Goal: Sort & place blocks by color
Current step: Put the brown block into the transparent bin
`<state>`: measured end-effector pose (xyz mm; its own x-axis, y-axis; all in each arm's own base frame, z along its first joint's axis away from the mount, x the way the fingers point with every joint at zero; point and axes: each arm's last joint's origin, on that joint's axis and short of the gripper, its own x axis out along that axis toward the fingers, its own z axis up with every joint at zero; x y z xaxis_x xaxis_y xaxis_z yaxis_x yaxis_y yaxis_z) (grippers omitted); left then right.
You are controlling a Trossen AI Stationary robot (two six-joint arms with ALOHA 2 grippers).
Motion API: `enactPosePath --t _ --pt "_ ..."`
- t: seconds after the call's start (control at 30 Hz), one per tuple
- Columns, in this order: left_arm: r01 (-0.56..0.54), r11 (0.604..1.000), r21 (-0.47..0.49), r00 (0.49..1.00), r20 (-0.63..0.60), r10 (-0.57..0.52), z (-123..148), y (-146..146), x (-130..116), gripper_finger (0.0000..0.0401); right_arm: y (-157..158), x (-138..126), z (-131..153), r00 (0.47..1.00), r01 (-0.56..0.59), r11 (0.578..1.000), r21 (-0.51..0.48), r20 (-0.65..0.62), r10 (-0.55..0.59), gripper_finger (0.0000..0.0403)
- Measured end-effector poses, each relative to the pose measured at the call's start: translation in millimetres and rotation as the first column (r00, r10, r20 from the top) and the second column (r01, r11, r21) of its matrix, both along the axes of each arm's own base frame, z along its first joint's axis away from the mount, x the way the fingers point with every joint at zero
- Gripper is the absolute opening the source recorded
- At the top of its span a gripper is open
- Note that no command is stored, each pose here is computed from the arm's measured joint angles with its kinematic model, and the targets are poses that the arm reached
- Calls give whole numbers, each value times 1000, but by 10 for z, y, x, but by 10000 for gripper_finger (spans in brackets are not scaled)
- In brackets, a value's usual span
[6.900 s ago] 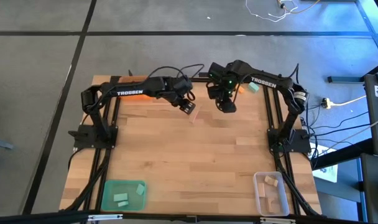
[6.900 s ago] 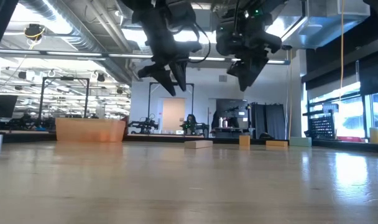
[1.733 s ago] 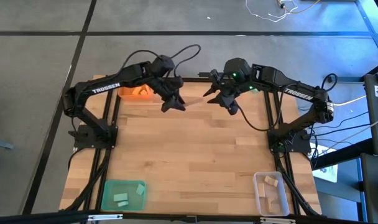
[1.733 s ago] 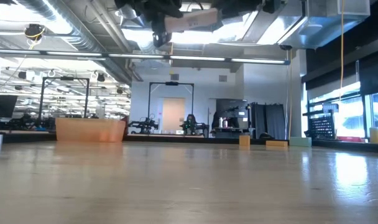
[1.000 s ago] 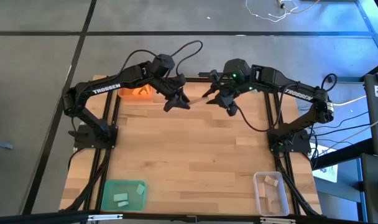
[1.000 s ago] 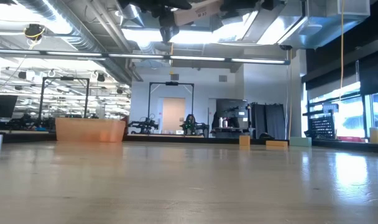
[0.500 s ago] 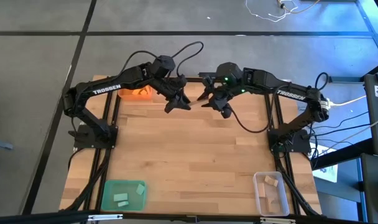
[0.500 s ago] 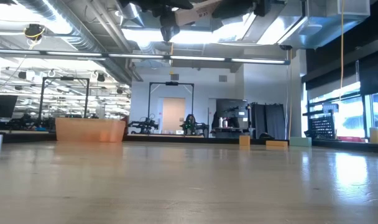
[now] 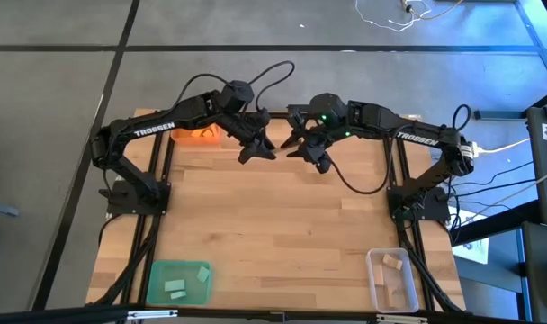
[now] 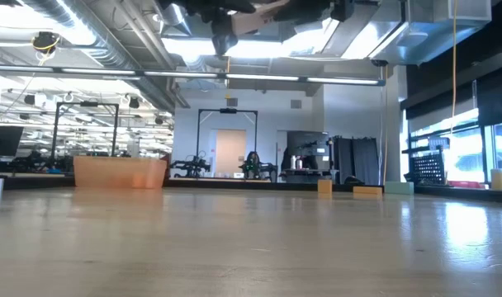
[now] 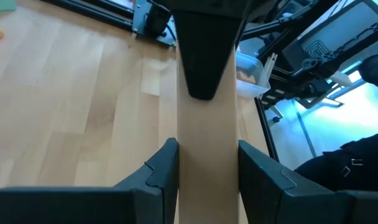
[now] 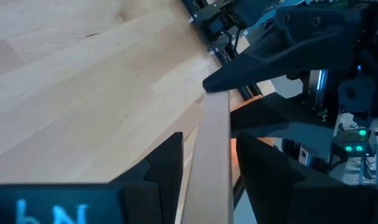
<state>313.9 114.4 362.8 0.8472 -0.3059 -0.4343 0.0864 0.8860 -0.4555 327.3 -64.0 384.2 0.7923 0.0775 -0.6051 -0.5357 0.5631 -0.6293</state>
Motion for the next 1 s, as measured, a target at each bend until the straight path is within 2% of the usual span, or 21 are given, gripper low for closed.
enactPosePath --t 0.17,0.5,0.83,1.0 --pt "-14 1000 4 1000 -14 14 -10 2 -5 119 13 2 2 1000 -2 1000 1 1 2 145" --pt "-14 1000 -2 1000 -15 14 -10 2 -5 119 4 1 8 999 34 999 -4 2 -34 83" --pt "-45 999 21 999 -23 46 -14 12 -4 119 -3 -1 6 998 63 998 -26 -4 -63 78" --pt "-81 996 49 996 -32 82 -20 19 -1 162 41 5 2 998 68 997 -21 -10 -68 75"
